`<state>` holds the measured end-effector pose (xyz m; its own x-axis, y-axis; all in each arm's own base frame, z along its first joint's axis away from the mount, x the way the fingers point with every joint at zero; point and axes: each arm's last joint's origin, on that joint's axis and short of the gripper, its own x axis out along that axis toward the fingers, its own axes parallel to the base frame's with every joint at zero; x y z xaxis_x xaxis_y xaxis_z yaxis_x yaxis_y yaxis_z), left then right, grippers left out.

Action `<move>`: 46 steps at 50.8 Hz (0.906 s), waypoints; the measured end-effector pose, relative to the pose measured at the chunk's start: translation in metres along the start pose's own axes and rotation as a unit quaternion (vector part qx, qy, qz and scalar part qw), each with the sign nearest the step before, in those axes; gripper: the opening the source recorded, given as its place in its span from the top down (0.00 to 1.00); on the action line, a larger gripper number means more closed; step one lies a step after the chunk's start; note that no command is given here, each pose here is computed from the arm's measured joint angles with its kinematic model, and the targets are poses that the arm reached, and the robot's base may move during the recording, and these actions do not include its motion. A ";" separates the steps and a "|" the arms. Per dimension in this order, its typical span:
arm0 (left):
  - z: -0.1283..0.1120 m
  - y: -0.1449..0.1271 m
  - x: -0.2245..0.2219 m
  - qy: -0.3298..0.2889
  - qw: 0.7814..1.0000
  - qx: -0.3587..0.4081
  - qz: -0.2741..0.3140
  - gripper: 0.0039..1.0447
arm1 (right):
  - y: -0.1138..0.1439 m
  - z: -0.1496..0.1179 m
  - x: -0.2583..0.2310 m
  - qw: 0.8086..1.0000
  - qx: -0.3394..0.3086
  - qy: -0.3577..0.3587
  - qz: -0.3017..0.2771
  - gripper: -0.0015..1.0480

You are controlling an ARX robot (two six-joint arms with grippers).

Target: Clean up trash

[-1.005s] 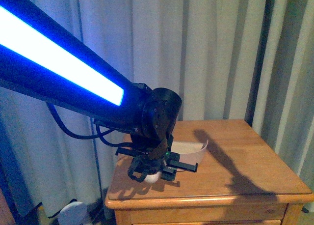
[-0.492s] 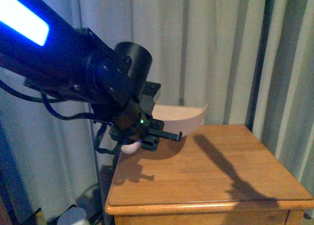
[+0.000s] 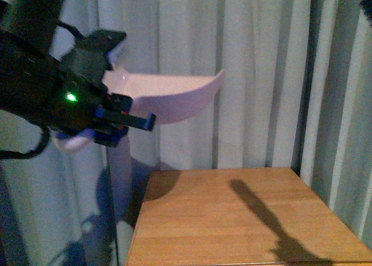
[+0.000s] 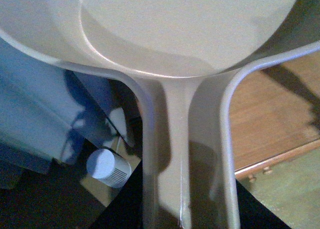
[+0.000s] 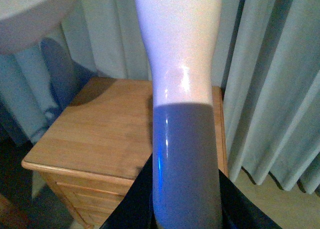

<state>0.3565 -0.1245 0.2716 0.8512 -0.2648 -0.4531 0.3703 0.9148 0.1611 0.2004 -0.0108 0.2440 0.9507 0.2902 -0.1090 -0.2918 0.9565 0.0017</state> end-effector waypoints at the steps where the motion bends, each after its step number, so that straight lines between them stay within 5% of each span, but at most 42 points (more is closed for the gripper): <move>1: 0.001 0.002 -0.008 -0.009 1.000 0.000 0.001 0.78 | 0.000 0.000 0.000 1.000 0.000 0.000 0.000 0.82; 27: -0.007 0.010 -0.151 -0.136 0.990 0.027 0.023 0.78 | 0.000 0.000 0.000 1.000 0.000 0.000 0.000 0.82; 46: -0.049 0.012 -0.237 -0.266 0.953 0.053 0.133 0.78 | 0.000 0.000 0.000 1.000 0.000 0.000 0.000 0.82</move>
<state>0.1413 -0.0359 0.3378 0.9782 -0.1697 0.1199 0.1257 0.9429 0.3085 0.2004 -0.0108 0.2440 0.9507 0.2902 -0.1090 -0.2918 0.9565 0.0017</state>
